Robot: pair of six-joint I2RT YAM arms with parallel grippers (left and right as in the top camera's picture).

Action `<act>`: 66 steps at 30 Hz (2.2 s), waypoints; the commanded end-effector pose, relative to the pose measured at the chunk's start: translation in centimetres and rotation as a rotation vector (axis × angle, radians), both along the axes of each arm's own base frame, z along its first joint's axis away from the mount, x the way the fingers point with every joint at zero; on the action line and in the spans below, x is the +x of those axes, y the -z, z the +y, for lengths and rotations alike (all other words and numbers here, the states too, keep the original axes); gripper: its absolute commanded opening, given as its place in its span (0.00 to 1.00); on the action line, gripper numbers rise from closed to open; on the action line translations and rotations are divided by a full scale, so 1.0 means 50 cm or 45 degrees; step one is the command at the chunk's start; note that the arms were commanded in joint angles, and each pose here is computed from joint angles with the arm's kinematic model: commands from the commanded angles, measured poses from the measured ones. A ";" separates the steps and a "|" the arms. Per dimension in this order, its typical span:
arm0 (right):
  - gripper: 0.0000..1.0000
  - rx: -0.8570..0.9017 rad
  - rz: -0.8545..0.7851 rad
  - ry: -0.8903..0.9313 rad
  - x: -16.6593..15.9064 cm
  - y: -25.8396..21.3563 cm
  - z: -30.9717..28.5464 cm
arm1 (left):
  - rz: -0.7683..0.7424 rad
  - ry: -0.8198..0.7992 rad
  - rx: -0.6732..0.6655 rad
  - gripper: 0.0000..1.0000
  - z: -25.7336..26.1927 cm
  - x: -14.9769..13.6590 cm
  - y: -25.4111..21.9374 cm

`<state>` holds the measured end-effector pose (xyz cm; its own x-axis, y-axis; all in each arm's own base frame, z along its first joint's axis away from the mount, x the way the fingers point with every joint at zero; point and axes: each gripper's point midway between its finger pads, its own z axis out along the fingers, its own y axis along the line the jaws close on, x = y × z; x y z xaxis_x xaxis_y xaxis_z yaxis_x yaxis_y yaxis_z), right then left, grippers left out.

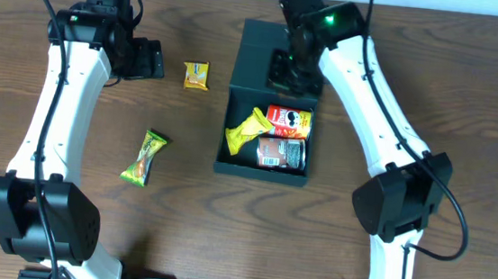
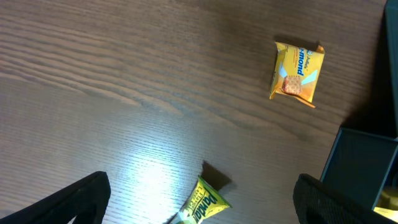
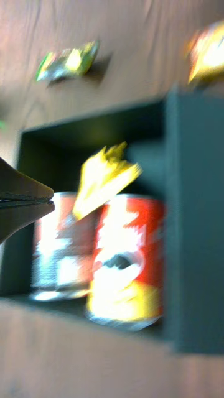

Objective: Pack container
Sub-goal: 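Push the yellow packet down into the box's left side with the right gripper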

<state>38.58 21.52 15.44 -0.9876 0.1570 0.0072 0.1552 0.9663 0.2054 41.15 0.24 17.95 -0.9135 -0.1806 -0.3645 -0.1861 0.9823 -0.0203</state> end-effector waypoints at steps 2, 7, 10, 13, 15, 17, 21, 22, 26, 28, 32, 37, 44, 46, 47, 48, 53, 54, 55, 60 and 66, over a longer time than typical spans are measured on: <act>0.01 -0.080 0.161 0.035 -0.047 0.075 -0.005 | -0.004 -0.006 0.011 0.95 0.001 -0.001 -0.003; 0.01 -0.073 0.271 0.023 -0.094 0.141 0.018 | 0.000 -0.006 0.011 0.95 0.001 -0.003 -0.003; 0.01 -0.049 0.293 0.015 -0.104 0.161 0.027 | 0.001 -0.006 0.011 0.96 0.001 -0.003 -0.003; 0.01 -0.034 0.294 0.014 -0.104 0.167 0.032 | 0.000 -0.006 0.010 0.96 0.001 -0.002 -0.003; 0.01 -0.020 0.266 0.007 -0.097 0.175 0.041 | -0.003 -0.006 0.011 0.95 0.001 -0.001 -0.003; 0.02 -0.003 0.233 -0.005 -0.088 0.184 0.052 | -0.004 -0.007 0.011 0.96 0.001 -0.001 -0.003; 0.01 -0.024 0.139 -0.034 -0.065 0.192 0.062 | -0.002 -0.006 0.011 0.96 0.001 -0.002 -0.003; 0.02 -0.030 0.120 -0.038 -0.060 0.193 0.064 | -0.002 -0.006 0.011 0.95 0.002 -0.002 -0.003; 0.01 0.004 0.098 -0.045 -0.054 0.191 0.081 | -0.002 -0.006 0.011 0.96 0.002 -0.002 -0.003; 0.01 0.034 0.091 -0.046 -0.050 0.189 0.090 | -0.003 -0.006 0.011 0.96 0.002 -0.001 -0.003; 0.02 0.039 0.027 -0.062 -0.033 0.189 0.101 | -0.003 -0.006 0.011 0.96 0.002 -0.001 -0.003; 0.01 0.023 -0.101 -0.135 -0.009 0.187 0.129 | -0.002 -0.006 0.012 0.96 0.002 -0.002 -0.003; 0.01 0.039 -0.135 -0.182 0.000 0.169 0.137 | 0.008 -0.026 0.064 0.95 0.017 -0.006 -0.003; 0.01 0.057 -0.091 -0.166 -0.004 0.155 0.126 | 0.014 -0.028 0.069 0.95 0.018 -0.008 -0.002; 0.01 0.104 -0.062 -0.163 -0.009 0.145 0.131 | 0.015 -0.028 0.069 0.95 0.018 -0.009 -0.002; 0.01 0.153 -0.038 -0.167 -0.014 0.141 0.141 | 0.015 -0.028 0.069 0.95 0.018 -0.008 -0.002; 0.01 0.143 -0.060 -0.182 -0.017 0.149 0.156 | 0.015 -0.028 0.069 0.96 0.018 -0.009 -0.002; 0.01 0.139 -0.099 -0.206 -0.016 0.153 0.174 | 0.016 -0.028 0.069 0.95 0.018 -0.009 -0.002; 0.02 0.134 -0.118 -0.218 -0.016 0.154 0.182 | 0.016 -0.028 0.069 0.95 0.018 -0.009 -0.002; 0.01 0.050 -0.177 -0.251 -0.016 0.170 0.191 | 0.016 -0.028 0.069 0.96 0.018 -0.009 -0.002; 0.01 -0.029 -0.176 -0.278 -0.010 0.216 0.186 | 0.016 -0.028 0.069 0.96 0.018 -0.009 -0.002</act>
